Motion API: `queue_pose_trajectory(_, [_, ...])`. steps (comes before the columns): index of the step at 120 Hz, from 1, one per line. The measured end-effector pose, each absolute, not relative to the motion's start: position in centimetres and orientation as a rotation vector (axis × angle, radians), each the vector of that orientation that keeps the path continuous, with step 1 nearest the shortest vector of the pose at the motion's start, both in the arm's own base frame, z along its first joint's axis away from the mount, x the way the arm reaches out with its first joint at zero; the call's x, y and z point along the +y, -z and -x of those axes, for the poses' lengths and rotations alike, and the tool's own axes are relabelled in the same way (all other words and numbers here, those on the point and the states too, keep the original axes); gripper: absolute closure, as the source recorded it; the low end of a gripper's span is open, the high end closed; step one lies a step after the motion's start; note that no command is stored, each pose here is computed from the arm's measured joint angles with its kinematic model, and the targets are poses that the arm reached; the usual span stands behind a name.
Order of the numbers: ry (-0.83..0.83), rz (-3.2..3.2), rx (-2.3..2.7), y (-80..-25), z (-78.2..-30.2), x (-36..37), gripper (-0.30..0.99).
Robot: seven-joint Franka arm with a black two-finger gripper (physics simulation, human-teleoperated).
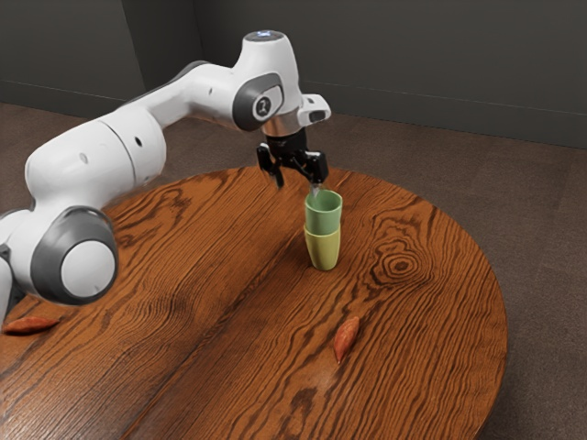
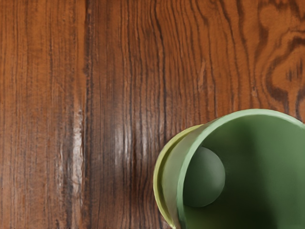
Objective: Place the left cup onto the right cup
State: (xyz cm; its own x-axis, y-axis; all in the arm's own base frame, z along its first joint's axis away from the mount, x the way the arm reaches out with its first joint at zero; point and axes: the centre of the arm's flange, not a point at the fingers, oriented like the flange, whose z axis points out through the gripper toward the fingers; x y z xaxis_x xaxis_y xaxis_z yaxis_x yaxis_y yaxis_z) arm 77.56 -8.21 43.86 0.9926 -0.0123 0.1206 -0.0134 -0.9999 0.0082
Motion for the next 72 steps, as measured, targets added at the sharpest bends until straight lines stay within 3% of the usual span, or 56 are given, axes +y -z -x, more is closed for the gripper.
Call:
queue_pose_trajectory(30, [-0.104,-3.224,-0.012,-54.2,-68.5,-6.1,0.02])
queue_pose_trajectory(55, [0.038,-3.285,0.042,-57.8,-61.4,-2.7,0.01])
queue_pose_trajectory(72, [0.067,-3.275,-0.006,-59.0,-59.7,-1.8,0.00])
